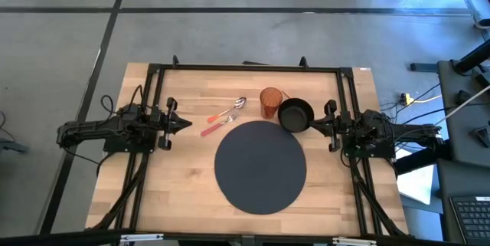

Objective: Pick & Place Utensil

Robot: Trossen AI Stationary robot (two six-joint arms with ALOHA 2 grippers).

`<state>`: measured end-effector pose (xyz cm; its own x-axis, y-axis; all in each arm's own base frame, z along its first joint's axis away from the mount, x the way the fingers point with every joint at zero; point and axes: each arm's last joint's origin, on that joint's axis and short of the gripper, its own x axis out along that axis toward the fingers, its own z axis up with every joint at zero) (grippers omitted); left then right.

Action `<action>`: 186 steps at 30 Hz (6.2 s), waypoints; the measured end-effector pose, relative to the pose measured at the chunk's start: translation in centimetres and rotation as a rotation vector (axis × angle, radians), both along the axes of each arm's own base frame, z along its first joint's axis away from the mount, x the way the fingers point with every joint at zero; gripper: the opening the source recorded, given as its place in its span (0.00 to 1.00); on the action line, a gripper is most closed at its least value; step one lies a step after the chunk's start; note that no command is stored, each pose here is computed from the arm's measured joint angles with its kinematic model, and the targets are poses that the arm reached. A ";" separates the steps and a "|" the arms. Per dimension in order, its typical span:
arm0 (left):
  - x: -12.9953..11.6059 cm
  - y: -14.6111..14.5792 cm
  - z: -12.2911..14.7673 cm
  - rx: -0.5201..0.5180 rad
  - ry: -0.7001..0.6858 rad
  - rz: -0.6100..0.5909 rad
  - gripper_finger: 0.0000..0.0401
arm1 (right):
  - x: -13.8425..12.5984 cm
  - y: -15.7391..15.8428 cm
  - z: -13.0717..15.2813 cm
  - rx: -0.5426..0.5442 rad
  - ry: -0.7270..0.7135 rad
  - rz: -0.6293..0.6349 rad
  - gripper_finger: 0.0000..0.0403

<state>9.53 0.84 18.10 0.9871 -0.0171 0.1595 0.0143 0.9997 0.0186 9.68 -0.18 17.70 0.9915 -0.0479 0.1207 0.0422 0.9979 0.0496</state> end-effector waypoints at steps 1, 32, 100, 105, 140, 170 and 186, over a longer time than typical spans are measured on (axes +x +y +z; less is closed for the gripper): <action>0.0 0.0 0.0 0.000 0.000 0.000 0.01 | 0.0 0.0 0.0 0.000 0.000 0.000 0.05; -0.3 0.1 1.2 0.218 -0.125 0.096 0.01 | 0.0 0.0 0.0 0.000 0.000 0.000 0.05; 1.3 1.6 -0.9 -0.193 0.086 0.479 0.01 | 0.0 0.0 -0.2 0.000 0.019 0.000 0.05; 1.3 1.6 -0.8 -0.177 0.072 0.480 0.01 | 0.0 0.0 -0.2 0.000 0.019 0.000 0.05; 1.3 1.7 -0.4 -0.137 0.040 0.501 0.01 | 0.0 0.0 -0.2 0.000 0.019 0.000 0.05; 1.2 1.8 -0.3 -0.140 0.031 0.556 0.01 | 0.0 0.0 -0.2 0.000 0.019 0.000 0.05; 1.2 1.8 -0.3 -0.140 0.031 0.556 0.01 | 0.0 0.0 -0.2 0.000 0.019 0.000 0.05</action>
<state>10.73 2.63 17.81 0.8456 0.5255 0.0940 -0.5162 0.8498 -0.1067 9.70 -0.18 17.52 0.9937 -0.0476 0.1018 0.0428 0.9979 0.0488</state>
